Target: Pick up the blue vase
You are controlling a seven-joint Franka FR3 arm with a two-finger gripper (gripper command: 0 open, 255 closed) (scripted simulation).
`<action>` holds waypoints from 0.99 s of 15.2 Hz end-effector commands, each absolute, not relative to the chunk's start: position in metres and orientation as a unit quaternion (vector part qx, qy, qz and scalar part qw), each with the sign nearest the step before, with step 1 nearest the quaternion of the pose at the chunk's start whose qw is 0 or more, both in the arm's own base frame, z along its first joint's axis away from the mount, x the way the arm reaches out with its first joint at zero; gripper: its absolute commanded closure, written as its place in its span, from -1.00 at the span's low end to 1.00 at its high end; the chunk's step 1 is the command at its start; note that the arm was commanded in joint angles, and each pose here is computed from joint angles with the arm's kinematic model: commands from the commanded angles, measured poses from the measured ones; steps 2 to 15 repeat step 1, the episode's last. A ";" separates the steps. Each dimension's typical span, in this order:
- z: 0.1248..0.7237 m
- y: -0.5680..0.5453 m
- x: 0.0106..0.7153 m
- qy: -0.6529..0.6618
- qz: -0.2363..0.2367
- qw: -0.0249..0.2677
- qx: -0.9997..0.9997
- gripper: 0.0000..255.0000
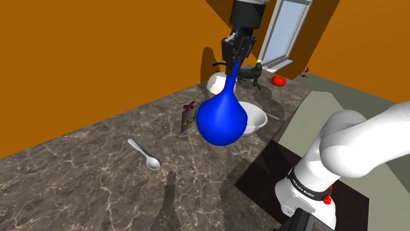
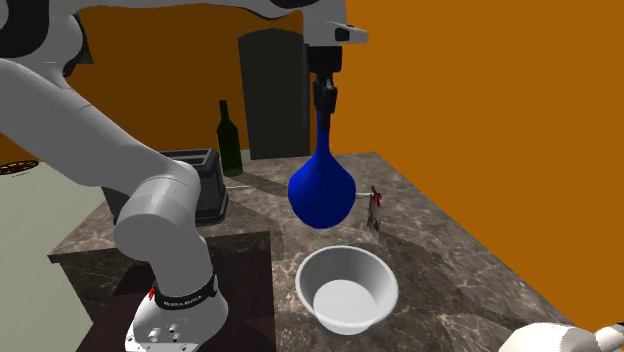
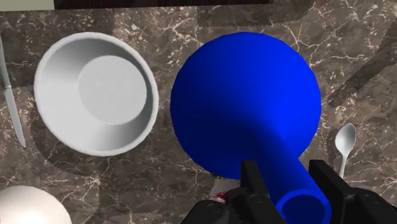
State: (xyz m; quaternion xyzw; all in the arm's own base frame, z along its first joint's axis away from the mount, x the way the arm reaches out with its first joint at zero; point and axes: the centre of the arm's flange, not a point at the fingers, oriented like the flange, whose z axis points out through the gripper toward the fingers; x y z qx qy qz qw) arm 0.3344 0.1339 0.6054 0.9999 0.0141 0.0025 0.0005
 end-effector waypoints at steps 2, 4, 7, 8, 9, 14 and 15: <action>0.609 0.134 0.334 0.014 0.003 0.000 1.000 1.00; 0.609 0.134 0.334 0.014 0.003 0.000 1.000 1.00; 0.609 0.134 0.334 0.014 0.003 0.000 1.000 1.00; 0.609 0.134 0.334 0.014 0.003 0.000 1.000 1.00; 0.609 0.134 0.334 0.014 0.003 0.000 1.000 1.00; 0.609 0.134 0.334 0.014 0.003 0.000 1.000 1.00; 0.609 0.134 0.334 0.014 0.003 0.000 1.000 1.00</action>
